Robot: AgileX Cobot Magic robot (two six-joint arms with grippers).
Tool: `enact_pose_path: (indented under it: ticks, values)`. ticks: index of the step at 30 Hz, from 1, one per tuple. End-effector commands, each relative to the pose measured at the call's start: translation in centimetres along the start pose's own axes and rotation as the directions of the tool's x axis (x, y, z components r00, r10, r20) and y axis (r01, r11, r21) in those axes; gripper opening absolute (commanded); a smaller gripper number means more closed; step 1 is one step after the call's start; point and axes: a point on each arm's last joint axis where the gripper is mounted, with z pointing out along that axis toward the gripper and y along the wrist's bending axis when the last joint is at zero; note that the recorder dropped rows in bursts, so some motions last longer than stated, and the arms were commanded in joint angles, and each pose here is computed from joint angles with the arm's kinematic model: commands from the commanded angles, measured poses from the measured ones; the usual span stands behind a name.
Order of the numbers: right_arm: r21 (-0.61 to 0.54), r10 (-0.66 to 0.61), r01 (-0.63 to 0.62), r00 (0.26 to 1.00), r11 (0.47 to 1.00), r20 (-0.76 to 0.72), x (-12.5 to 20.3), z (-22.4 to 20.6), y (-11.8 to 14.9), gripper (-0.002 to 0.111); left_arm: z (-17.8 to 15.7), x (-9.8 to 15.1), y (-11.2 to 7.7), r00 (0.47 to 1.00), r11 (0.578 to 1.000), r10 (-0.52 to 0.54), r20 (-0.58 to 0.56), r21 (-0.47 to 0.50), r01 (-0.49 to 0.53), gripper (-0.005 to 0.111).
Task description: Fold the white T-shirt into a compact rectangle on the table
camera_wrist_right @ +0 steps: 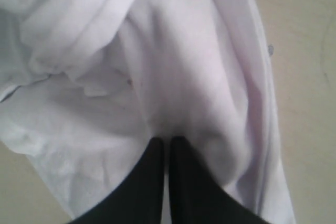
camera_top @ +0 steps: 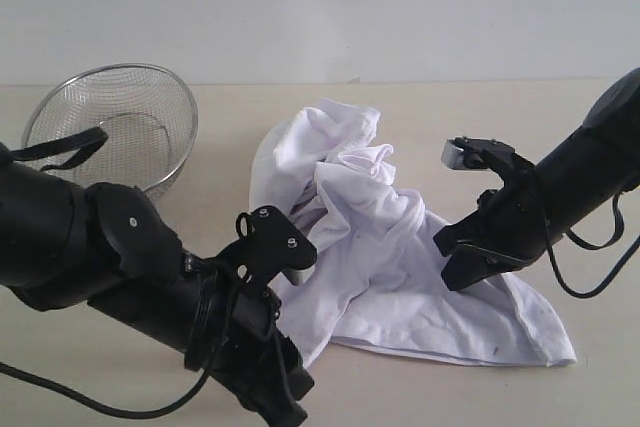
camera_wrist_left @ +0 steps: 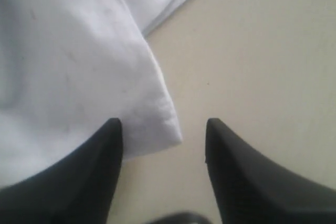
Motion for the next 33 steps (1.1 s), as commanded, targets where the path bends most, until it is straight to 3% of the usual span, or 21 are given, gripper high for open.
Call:
enact_pose_path:
  ticks: [1,5,7,16,27,33]
  values:
    - [0.003,-0.007,0.007,1.0,1.0,0.005,0.0,0.0,-0.1,0.0,0.1,-0.6,0.4,0.999,0.998,0.008,0.043,-0.067,-0.005,0.043]
    - [0.003,-0.009,0.009,1.0,1.0,0.005,0.0,0.0,-0.1,0.0,0.3,-0.6,0.6,0.999,0.996,0.018,0.042,-0.087,-0.015,0.031]
    - [0.003,-0.011,0.011,1.0,1.0,0.005,0.0,0.0,-0.1,0.0,0.6,-0.3,0.6,0.999,0.997,0.026,0.023,-0.076,-0.024,0.03]
    - [0.003,-0.009,0.009,1.0,1.0,0.006,0.0,0.0,0.0,0.0,0.5,-0.9,-0.1,1.0,1.0,0.015,0.007,0.015,-0.015,0.046]
    - [0.006,-0.014,0.014,1.0,1.0,0.008,0.0,0.0,-0.1,0.0,1.9,-0.7,0.7,1.0,0.999,0.005,-0.003,-0.043,-0.005,0.045]
    - [0.007,-0.014,0.014,1.0,1.0,0.009,0.0,0.0,-0.1,0.0,2.0,-1.0,1.2,1.0,0.995,0.006,0.023,-0.096,-0.004,0.026]
